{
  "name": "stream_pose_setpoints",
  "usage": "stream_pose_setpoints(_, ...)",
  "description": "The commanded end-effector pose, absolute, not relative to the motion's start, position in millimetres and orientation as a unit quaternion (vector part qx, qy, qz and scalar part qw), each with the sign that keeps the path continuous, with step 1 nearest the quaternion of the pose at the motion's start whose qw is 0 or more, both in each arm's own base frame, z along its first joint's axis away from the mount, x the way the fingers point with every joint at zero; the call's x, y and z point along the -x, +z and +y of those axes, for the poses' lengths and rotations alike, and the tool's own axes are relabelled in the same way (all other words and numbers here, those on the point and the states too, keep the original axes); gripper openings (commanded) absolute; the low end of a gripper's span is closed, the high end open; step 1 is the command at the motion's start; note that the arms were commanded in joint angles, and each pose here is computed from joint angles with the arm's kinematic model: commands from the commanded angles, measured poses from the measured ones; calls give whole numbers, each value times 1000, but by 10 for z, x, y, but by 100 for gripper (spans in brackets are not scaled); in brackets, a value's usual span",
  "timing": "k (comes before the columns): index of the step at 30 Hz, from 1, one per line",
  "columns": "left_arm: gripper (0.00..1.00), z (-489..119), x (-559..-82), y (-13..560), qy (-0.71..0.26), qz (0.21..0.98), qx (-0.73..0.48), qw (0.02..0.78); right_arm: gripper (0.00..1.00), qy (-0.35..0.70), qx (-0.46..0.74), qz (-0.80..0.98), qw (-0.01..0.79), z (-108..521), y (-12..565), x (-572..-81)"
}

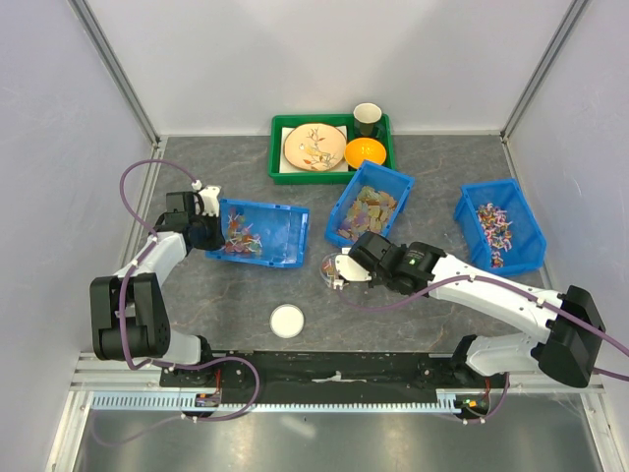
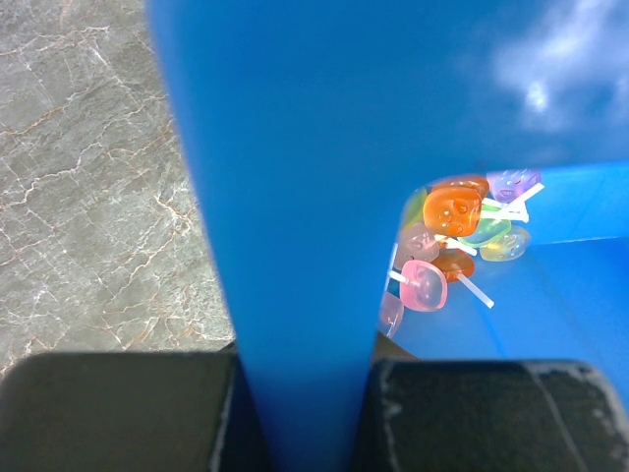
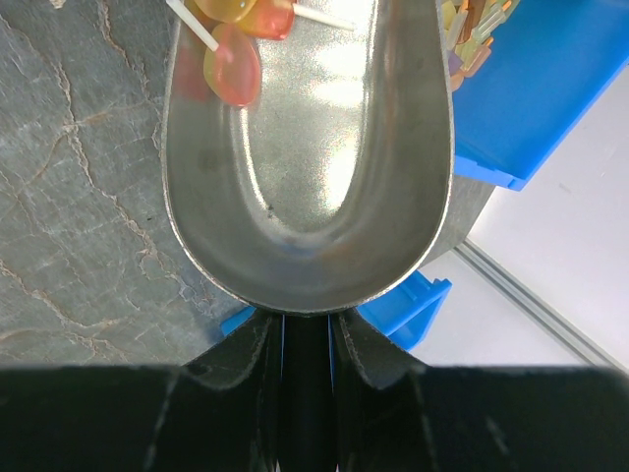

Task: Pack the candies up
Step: Place the fake candies in the packing bottle.

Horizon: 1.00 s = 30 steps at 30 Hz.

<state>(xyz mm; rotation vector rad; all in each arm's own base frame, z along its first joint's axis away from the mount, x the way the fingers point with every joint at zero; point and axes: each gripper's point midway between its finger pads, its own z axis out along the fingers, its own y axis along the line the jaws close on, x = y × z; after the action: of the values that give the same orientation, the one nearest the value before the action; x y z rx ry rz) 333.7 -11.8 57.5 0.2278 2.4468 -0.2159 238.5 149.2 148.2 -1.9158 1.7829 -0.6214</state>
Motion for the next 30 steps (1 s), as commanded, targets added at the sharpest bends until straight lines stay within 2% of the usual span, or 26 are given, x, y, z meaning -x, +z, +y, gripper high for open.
stream_pose_setpoints(1,1,-66,-3372,532,-70,937,-85,332,0,-242,676,645,261,1584,1726,-2501)
stream_pose_setpoints(30,1,-60,-3368,513,-69,938,-86,329,0,-282,687,624,244,1639,1724,-2541)
